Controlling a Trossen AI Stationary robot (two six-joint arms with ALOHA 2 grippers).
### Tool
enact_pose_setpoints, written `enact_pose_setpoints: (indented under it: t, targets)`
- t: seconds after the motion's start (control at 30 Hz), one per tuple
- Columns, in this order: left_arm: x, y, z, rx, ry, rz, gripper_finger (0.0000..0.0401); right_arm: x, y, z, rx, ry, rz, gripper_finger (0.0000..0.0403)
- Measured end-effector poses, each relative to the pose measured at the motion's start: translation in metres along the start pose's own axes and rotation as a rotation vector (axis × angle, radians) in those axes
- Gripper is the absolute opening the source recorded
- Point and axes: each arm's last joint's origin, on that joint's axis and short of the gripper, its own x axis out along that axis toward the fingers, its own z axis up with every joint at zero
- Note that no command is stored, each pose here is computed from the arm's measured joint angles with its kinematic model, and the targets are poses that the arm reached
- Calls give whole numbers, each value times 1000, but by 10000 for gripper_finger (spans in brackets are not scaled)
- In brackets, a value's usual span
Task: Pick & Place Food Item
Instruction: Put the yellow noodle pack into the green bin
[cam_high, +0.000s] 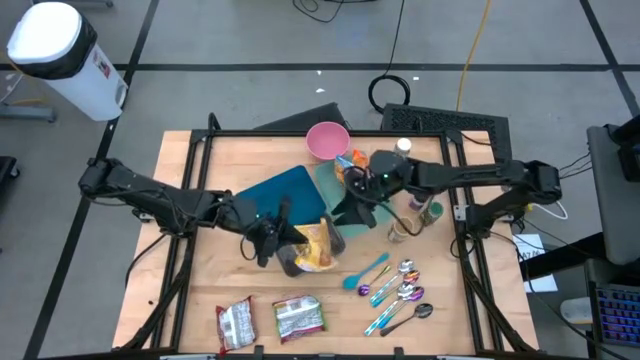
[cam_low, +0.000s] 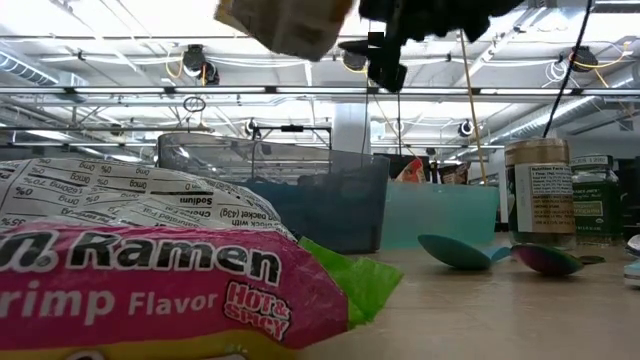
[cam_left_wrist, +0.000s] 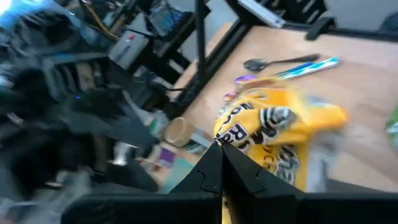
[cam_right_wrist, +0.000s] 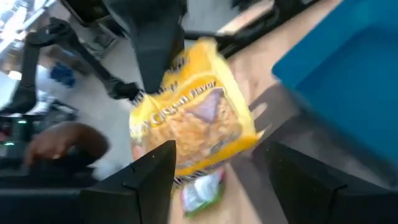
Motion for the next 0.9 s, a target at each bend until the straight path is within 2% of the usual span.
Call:
enact_pose_setpoints:
  t: [0.2, 0.33, 0.57, 0.7, 0.77, 0.9]
  targets:
    - [-1, -2, 5, 66, 56, 83, 3, 23, -13, -1, 75, 30, 115, 255]
    - [-1, -2, 5, 82, 106, 128, 3, 30, -11, -4, 74, 35, 135, 254]
    - [-1, -3, 6, 110, 113, 132, 3, 25, -18, 0, 54, 17, 108, 248]
    - [-2, -5, 9, 122, 104, 133, 5, 20, -29, -2, 62, 50, 51, 250]
    - [-2, -5, 12, 126, 114, 171, 3, 18, -34, -2, 78, 48, 6, 248]
    - [-5, 2, 15, 105, 188, 334, 5, 13, -36, -1, 101, 31, -25, 244]
